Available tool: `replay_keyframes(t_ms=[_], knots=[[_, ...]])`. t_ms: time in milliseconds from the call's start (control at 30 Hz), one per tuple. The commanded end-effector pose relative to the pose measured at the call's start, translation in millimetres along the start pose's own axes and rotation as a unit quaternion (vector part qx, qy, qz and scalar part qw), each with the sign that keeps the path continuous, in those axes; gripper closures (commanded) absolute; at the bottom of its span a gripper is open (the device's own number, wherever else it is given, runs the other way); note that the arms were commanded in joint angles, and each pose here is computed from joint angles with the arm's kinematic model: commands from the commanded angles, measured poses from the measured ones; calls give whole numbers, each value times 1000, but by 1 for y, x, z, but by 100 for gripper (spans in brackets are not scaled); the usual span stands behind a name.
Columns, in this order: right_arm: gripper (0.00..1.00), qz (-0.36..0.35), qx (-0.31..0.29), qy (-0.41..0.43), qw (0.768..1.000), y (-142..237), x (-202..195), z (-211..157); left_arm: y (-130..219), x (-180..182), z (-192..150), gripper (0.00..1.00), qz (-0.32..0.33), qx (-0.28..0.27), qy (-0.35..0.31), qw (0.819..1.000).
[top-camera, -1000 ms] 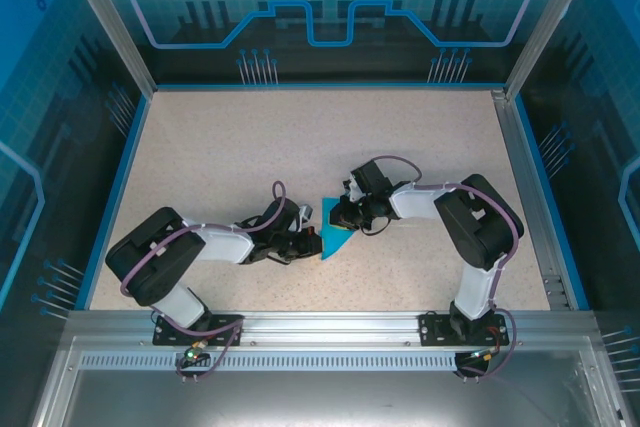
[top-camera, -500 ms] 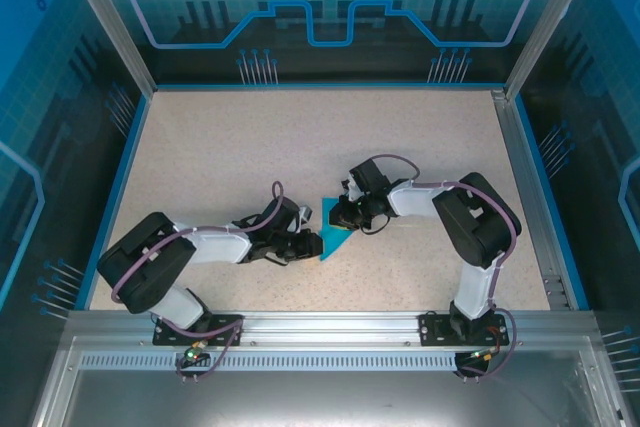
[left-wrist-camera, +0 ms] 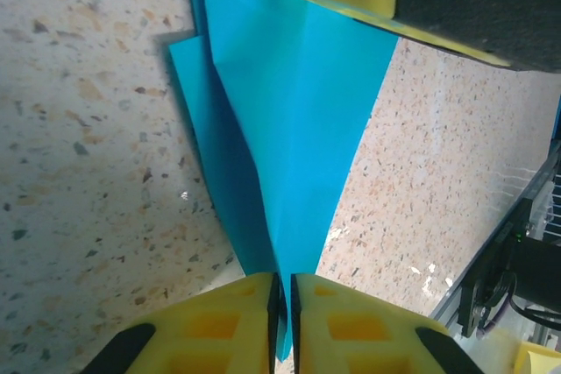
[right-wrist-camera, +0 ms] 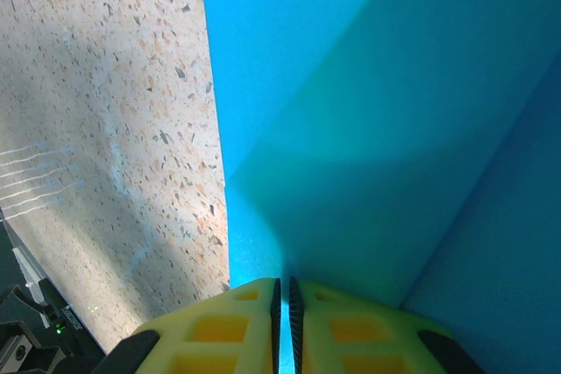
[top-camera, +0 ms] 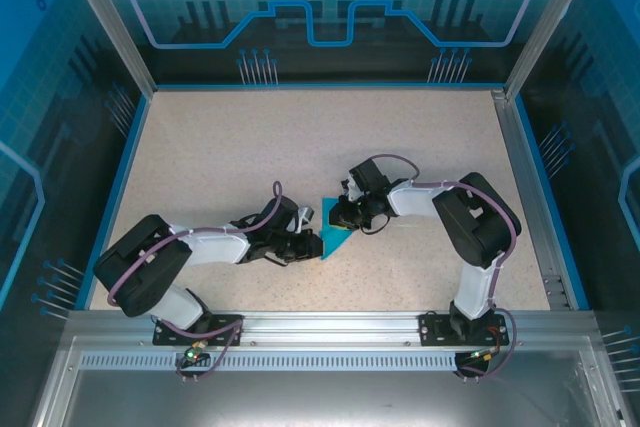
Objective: Fold a paper plane with a square sheet of paper (pick it up from the middle)
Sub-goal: Fourth fold the wing at the center of the table.
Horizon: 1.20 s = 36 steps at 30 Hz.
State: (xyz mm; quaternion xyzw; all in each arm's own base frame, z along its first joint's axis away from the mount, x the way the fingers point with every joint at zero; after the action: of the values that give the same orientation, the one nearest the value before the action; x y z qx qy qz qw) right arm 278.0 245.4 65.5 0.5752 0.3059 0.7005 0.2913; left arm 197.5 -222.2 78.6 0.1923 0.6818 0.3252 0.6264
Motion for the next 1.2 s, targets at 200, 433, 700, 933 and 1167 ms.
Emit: replay_keyframes(t_ms=[200, 433, 700, 933, 1167], knots=[[85, -31, 37, -7, 999, -9, -12, -18, -3, -6, -11, 89, -32, 32, -40, 998], [85, -33, 42, -8, 999, -12, -15, -21, -17, 3, -18, 89, -16, 64, -48, 997], [85, -37, 44, -8, 998, -12, -16, -23, -19, 0, -22, 84, -12, 65, -56, 996], [85, -44, 47, -9, 998, -12, -19, -25, -12, -6, -23, 86, -15, 57, -69, 996], [85, -51, 51, -10, 997, -13, -22, -27, -20, -2, -28, 91, -3, 77, -81, 994]])
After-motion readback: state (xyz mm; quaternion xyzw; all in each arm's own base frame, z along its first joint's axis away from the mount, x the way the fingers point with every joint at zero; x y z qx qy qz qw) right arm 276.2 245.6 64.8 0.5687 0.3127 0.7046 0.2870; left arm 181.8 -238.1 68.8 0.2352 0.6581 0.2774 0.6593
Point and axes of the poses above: each hand's point on the last joint's axis, 136 mm out from that joint toward the fingers, its own y axis back along the fingers, its own x axis along the line the jaws close on, z = x × y, the point moved 7 cm from there along y, back along the fingers, and after that the axes turned 11 degrees about y, right-handed, at the moved point
